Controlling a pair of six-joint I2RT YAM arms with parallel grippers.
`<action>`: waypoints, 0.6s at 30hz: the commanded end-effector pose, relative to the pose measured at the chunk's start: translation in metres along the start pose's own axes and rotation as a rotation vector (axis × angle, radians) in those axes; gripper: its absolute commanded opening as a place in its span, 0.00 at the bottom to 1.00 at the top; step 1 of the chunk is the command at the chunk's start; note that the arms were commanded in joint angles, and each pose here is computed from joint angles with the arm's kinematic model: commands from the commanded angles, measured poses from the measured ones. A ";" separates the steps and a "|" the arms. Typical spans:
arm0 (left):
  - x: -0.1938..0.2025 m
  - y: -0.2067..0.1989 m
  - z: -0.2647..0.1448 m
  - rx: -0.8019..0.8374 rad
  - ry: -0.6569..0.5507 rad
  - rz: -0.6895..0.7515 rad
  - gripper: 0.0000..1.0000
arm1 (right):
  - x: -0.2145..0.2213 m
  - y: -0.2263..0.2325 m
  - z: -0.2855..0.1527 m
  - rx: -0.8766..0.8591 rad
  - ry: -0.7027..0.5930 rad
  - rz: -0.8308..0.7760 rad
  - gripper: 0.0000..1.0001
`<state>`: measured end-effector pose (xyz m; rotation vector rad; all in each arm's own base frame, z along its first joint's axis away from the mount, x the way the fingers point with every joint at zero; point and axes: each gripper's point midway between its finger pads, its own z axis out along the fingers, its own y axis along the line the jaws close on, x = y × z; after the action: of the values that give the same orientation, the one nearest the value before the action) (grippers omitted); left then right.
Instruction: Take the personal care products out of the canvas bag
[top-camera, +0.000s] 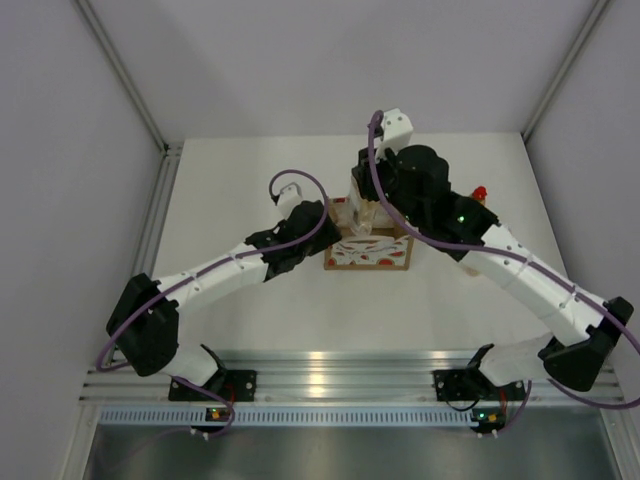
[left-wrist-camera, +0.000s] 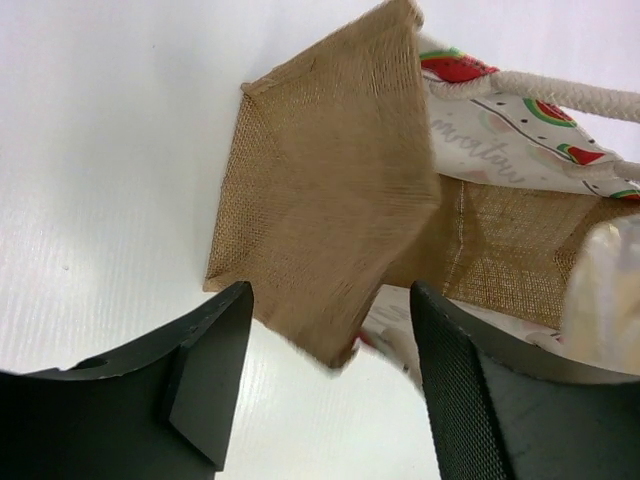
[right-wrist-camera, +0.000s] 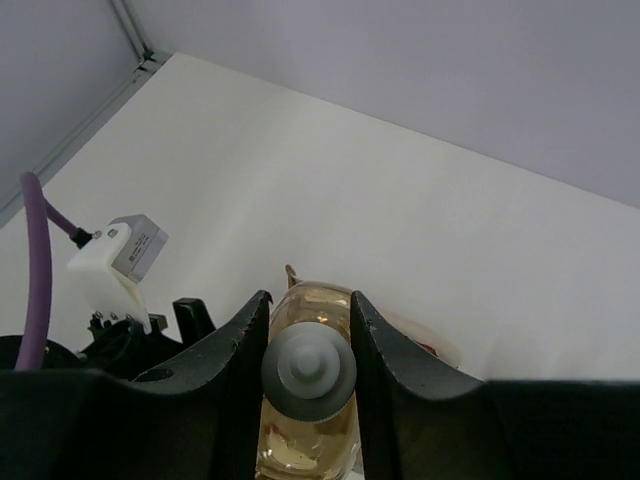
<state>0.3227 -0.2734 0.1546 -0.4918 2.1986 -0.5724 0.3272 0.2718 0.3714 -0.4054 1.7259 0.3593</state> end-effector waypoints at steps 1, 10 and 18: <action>-0.017 -0.020 -0.013 0.059 -0.027 -0.027 0.70 | -0.106 -0.004 -0.053 -0.037 -0.279 0.080 0.00; -0.031 -0.030 -0.027 0.103 -0.056 -0.001 0.98 | -0.128 -0.039 -0.083 0.076 -0.341 0.062 0.00; -0.056 -0.033 -0.037 0.100 -0.143 0.071 0.98 | -0.140 -0.086 -0.101 0.257 -0.385 0.025 0.00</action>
<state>0.3224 -0.2677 0.1862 -0.4258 2.1395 -0.5856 0.3157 0.2060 0.4342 -0.3130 1.6140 0.2081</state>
